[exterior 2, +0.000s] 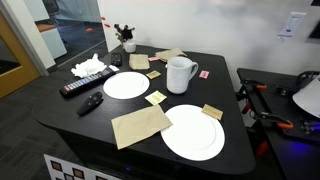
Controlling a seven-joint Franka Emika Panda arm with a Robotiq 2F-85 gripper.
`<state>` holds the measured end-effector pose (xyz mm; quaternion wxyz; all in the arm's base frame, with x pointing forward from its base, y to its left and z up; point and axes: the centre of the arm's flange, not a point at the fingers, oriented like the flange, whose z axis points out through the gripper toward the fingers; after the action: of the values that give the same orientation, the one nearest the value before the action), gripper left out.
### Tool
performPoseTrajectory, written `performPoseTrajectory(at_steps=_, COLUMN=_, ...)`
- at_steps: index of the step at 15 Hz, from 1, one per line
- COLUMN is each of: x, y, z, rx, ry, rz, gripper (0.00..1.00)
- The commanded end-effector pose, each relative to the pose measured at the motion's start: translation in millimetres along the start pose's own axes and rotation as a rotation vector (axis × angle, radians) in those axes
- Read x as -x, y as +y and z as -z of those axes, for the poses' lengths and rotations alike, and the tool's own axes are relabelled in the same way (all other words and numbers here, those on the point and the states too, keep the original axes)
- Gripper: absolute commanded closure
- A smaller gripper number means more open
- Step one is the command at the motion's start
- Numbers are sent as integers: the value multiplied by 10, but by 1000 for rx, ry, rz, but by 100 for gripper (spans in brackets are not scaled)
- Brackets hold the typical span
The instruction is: Move the cup to the right
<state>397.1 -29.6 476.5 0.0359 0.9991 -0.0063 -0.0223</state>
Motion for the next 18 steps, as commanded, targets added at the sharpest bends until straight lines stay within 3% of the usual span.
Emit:
performPoseTrajectory(at_steps=1, x=-302, y=-29, z=-254, rx=-40, ry=44, rz=78, gripper=0)
performPoseTrajectory(at_steps=6, x=-616, y=-98, z=-622, rx=-20, ry=138, rz=57, gripper=0)
performPoseTrajectory(at_steps=18, x=-972, y=-248, z=-1501, rx=-23, ry=152, rz=80, gripper=0)
